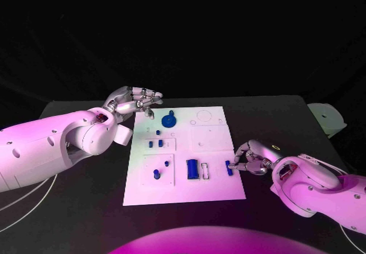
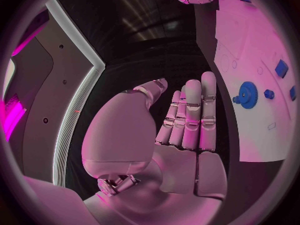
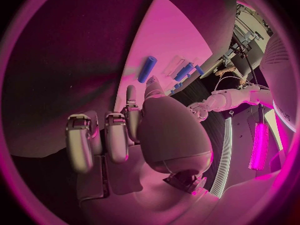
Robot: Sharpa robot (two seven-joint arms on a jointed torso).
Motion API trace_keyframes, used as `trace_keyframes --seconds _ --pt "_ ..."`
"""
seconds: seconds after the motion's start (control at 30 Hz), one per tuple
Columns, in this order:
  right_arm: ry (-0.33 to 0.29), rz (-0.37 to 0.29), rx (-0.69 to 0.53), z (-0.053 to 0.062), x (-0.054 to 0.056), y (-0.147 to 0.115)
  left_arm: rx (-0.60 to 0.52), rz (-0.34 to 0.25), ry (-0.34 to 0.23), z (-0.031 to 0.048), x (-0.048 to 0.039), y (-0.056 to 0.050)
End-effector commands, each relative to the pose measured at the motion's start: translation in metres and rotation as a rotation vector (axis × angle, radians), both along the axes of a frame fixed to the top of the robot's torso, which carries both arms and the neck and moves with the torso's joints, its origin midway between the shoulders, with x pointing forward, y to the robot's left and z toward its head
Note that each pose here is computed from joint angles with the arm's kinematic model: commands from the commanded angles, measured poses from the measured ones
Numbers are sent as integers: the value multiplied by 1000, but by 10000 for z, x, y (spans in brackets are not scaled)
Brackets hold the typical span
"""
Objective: Assemble the parts on the task board
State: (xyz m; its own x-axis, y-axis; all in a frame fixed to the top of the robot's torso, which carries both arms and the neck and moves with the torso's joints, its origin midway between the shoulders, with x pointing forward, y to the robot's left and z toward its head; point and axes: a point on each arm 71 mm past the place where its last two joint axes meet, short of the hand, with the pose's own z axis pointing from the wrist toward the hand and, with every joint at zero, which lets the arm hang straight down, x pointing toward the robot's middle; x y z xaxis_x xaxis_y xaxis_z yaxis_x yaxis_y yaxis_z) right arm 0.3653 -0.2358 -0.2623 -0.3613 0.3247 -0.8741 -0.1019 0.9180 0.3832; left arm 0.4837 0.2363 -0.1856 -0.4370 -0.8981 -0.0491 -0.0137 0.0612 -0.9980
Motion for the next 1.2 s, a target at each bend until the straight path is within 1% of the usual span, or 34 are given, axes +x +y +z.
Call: trace_keyframes --seconds 0.03,0.27,0.7,0.9,1.2 --pt "30 22 -26 -49 -34 49 -9 -19 -3 10 -7 -21" --pt "45 38 -19 -85 -64 125 -8 -18 -3 10 -8 -17" --pt "69 47 -41 -172 -46 165 -8 -19 -2 8 -7 -20" --pt "61 62 -68 -208 -24 188 -8 -19 -2 9 -8 -21" --pt "46 84 -106 -228 -29 233 -7 -21 0 7 -9 -20"
